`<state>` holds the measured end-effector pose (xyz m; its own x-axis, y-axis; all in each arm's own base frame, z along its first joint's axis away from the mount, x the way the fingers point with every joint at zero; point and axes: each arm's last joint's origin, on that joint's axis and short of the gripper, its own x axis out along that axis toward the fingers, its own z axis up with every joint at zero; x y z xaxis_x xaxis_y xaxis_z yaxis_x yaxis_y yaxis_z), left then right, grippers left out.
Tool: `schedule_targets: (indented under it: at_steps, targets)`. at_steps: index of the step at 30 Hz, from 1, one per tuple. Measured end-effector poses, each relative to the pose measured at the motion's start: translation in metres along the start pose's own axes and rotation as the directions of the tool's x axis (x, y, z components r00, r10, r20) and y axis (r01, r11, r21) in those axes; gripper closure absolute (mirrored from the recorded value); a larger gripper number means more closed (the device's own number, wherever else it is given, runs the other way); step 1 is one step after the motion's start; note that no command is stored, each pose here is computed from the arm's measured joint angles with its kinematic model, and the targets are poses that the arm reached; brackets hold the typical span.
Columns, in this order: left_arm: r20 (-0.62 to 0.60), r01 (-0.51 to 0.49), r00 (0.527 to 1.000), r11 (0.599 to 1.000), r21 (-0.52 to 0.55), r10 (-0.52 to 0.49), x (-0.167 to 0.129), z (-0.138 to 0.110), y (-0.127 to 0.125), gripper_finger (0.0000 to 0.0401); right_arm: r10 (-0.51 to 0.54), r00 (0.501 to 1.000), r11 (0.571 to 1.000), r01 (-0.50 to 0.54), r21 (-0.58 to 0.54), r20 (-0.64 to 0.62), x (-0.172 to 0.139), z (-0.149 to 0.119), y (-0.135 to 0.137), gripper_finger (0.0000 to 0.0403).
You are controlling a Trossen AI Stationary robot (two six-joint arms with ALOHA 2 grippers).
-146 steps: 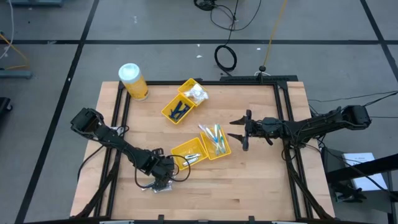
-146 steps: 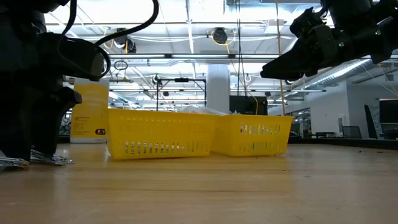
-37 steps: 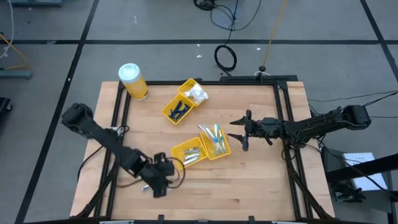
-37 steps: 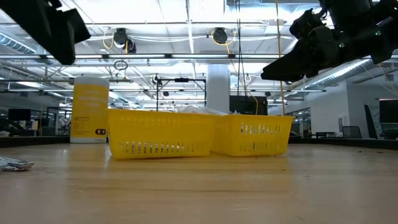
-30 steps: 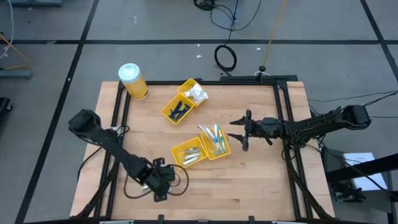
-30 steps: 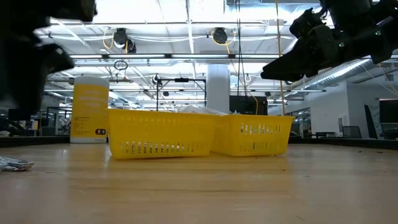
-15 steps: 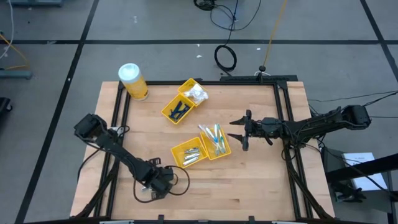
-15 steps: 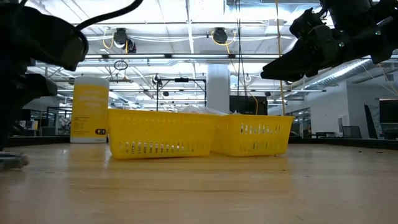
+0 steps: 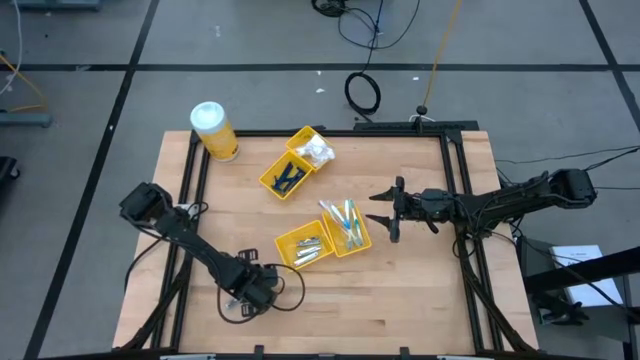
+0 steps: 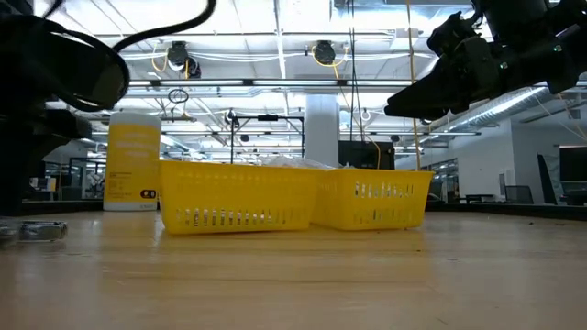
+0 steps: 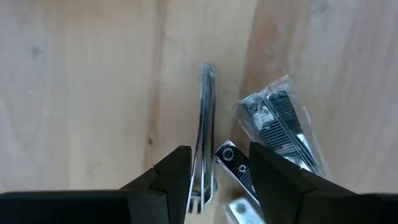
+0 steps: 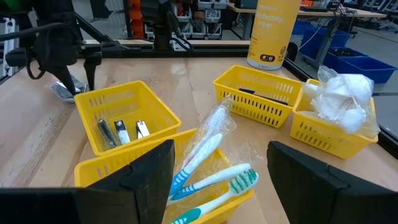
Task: Pick & Place Travel size toiletries
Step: Put the silver nail cutter into the bottom left yellow basket
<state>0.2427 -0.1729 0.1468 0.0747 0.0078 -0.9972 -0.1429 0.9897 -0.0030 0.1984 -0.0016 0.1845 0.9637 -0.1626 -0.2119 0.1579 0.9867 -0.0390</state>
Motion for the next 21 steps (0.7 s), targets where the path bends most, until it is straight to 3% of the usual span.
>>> schedule_targets:
  at_steps: [4,10,21]
  targets:
    - [0.003,-0.005,1.0,1.0,-0.023,0.005,0.0,0.006,0.006,0.0245,0.0,1.0,1.0,0.0,0.0,0.0,0.0,0.0,0.0,0.0161]
    - [-0.013,0.009,1.0,0.989,-0.144,-0.011,0.001,0.014,0.016,0.0245,0.0,1.0,1.0,0.0,0.0,0.0,0.0,0.0,0.0,0.0161]
    - [-0.016,0.011,1.0,0.989,-0.149,-0.014,0.001,0.02,0.023,0.0245,0.0,1.0,1.0,0.0,0.0,-0.001,0.0,0.0,0.0,0.0161]
